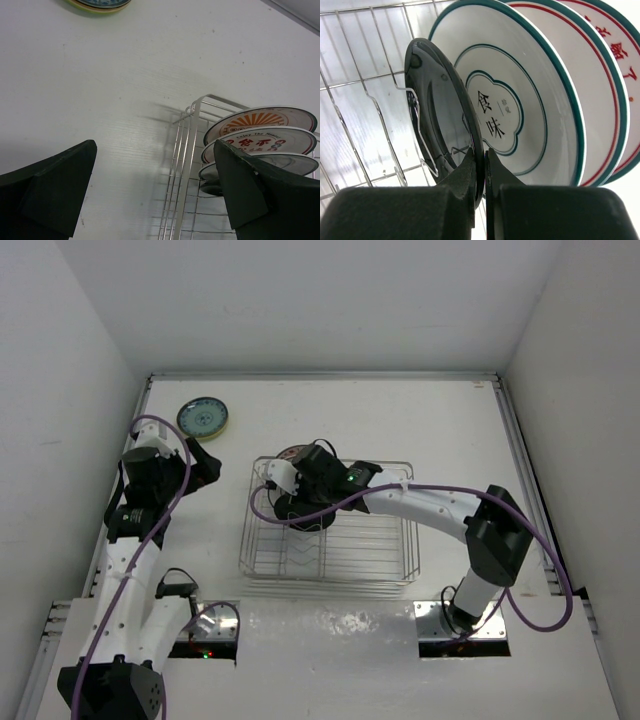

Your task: Unload the plates from the dish rack

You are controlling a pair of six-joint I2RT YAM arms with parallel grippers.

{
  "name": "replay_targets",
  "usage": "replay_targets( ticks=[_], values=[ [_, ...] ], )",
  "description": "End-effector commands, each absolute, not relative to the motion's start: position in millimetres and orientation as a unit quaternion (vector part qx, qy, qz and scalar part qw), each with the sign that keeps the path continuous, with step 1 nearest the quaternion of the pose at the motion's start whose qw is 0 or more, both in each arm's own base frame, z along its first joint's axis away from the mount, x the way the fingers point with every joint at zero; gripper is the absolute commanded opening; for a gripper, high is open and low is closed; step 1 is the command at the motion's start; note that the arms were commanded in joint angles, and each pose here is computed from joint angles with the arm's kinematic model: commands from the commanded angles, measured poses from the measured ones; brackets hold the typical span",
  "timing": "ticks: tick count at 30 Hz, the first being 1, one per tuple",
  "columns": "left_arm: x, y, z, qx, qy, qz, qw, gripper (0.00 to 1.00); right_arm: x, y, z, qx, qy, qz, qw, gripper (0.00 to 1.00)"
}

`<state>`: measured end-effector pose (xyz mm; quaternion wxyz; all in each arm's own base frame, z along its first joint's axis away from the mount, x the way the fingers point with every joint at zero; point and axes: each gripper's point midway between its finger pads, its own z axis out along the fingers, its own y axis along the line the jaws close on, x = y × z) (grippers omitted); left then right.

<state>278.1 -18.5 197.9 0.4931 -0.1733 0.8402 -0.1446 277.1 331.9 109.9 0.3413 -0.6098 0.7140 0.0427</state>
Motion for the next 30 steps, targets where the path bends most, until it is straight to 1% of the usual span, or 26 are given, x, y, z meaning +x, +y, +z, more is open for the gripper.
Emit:
replay_targets(
  ticks=[1,7,11,14,16,17,18,19,20,22,24,26,27,29,30],
  values=[
    [286,-20,217,-0.156,0.826,-0.149,0.521,1.0,299,339,154,-0.569,0.716,0.024,0.404,0.0],
    [288,-24,224,-0.149,0.821,-0.16,0.527,1.0,303,334,193,-0.562,0.707,0.013,0.429,0.0],
    [286,-42,241,-0.125,0.811,-0.209,0.532,1.0,302,330,229,-0.557,0.698,0.012,0.451,0.0],
    [282,-60,269,-0.098,0.789,-0.26,0.548,1.0,300,328,257,-0.55,0.692,0.019,0.467,0.01],
    [270,-82,305,-0.051,0.76,-0.316,0.566,1.0,298,326,286,-0.525,0.693,0.032,0.493,0.02],
    [262,-88,323,-0.033,0.742,-0.332,0.581,1.0,295,323,298,-0.511,0.695,0.041,0.504,0.02],
    [250,-101,344,-0.001,0.716,-0.366,0.595,1.0,294,320,312,-0.479,0.706,0.055,0.519,0.0],
    [247,-106,350,0.014,0.706,-0.382,0.597,1.0,295,320,315,-0.462,0.713,0.06,0.524,0.0],
    [239,-113,370,0.035,0.676,-0.401,0.617,1.0,294,317,325,-0.417,0.729,0.083,0.536,0.0],
    [227,-125,377,0.073,0.661,-0.43,0.611,1.0,296,313,335,-0.369,0.746,0.108,0.544,0.0],
    [227,-128,379,0.083,0.657,-0.441,0.606,1.0,294,312,346,-0.305,0.763,0.175,0.542,0.0],
    [225,-134,374,0.097,0.663,-0.456,0.586,0.97,291,314,351,-0.279,0.764,0.228,0.535,0.0],
    [221,-138,379,0.12,0.652,-0.466,0.586,0.95,288,316,361,-0.256,0.757,0.275,0.535,0.0],
    [220,-141,377,0.129,0.651,-0.477,0.577,0.92,285,320,377,-0.228,0.743,0.322,0.541,0.0],
    [220,-141,376,0.129,0.652,-0.477,0.575,0.9,278,323,382,-0.235,0.734,0.35,0.533,0.0]
  ],
)
